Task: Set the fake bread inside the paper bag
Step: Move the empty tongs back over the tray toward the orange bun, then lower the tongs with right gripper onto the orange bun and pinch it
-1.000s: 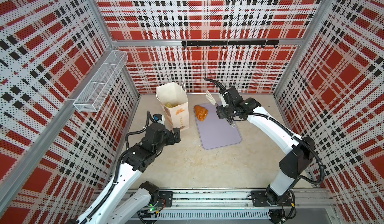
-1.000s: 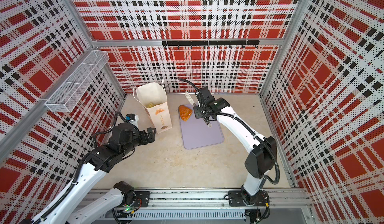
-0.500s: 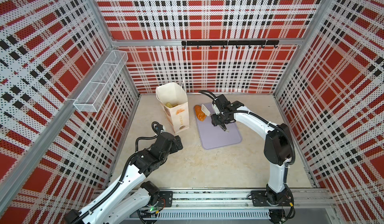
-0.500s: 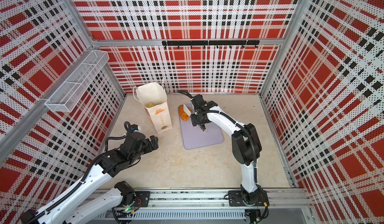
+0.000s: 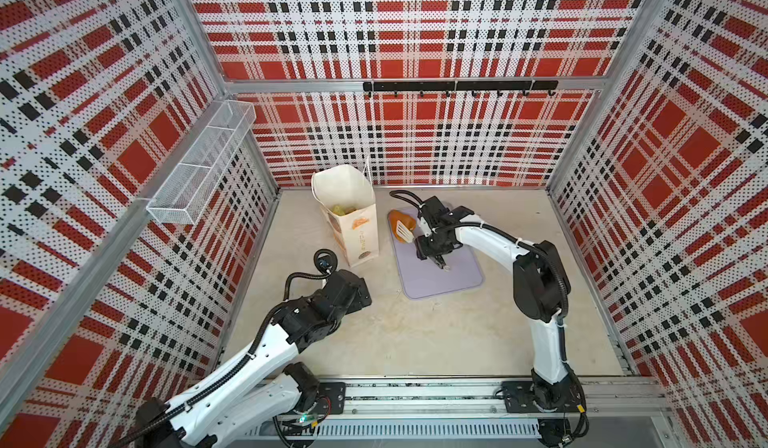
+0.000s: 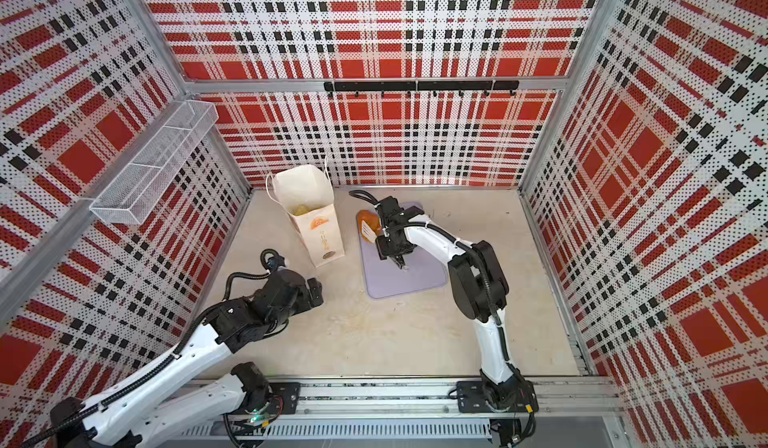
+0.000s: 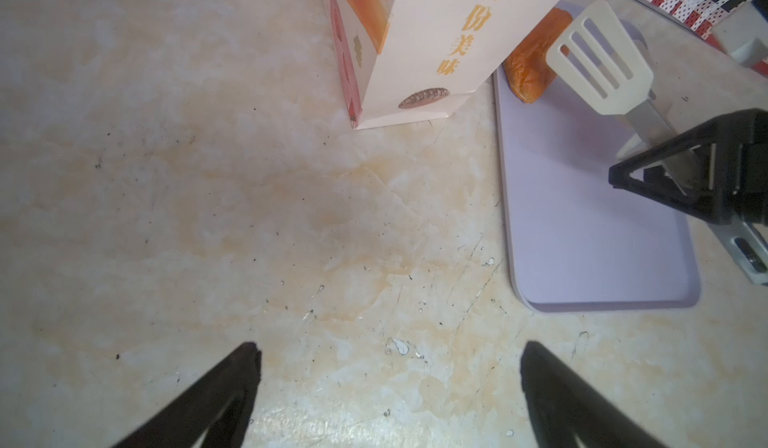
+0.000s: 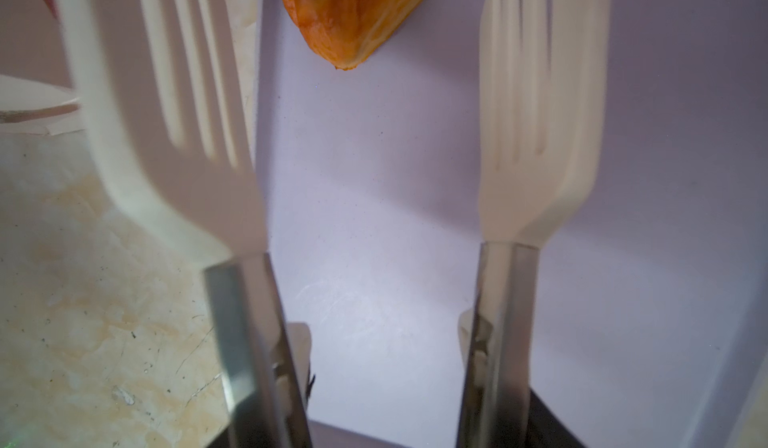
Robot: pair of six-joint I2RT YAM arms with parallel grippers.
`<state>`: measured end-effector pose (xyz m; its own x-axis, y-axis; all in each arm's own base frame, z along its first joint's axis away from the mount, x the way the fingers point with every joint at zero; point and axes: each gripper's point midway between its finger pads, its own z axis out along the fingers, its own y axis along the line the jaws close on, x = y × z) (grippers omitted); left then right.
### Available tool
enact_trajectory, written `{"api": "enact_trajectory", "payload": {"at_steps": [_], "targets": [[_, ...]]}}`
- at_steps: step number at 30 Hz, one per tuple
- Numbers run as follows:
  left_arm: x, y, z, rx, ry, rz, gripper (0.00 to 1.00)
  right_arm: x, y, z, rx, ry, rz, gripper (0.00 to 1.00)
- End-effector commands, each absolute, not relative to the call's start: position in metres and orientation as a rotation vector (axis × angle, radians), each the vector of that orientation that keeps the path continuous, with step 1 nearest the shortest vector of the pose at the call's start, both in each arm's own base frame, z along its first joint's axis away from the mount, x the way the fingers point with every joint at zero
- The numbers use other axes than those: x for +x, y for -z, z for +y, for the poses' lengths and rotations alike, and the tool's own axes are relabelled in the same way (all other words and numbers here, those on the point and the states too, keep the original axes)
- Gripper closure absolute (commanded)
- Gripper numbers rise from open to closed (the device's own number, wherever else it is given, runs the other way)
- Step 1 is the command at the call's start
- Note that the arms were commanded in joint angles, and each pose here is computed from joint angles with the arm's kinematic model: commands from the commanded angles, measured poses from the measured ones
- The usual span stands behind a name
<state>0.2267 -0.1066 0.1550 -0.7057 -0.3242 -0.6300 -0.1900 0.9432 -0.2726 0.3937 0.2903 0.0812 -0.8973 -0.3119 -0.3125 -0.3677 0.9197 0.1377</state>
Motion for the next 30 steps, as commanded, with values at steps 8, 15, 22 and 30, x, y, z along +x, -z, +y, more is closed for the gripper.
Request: {"api": "enact_trajectory", "payload": {"at_steps": [8,15,22,30], "targets": [[0.228,-0.164,-0.105,-0.3,0.195,2.376,0.0,0.406,-0.063,0.293,-0.501,-0.182,2.823,0.4],[0.23,-0.167,-0.107,-0.282,0.193,2.38,0.01,0.399,-0.057,0.269,-0.515,-0.064,2.853,0.51],[0.233,-0.165,-0.115,-0.272,0.195,2.399,0.0,0.394,-0.062,0.229,-0.477,-0.035,2.867,0.53],[0.23,-0.159,-0.141,-0.222,0.233,2.414,0.01,0.391,-0.072,0.213,-0.632,-0.02,2.809,0.5]]}}
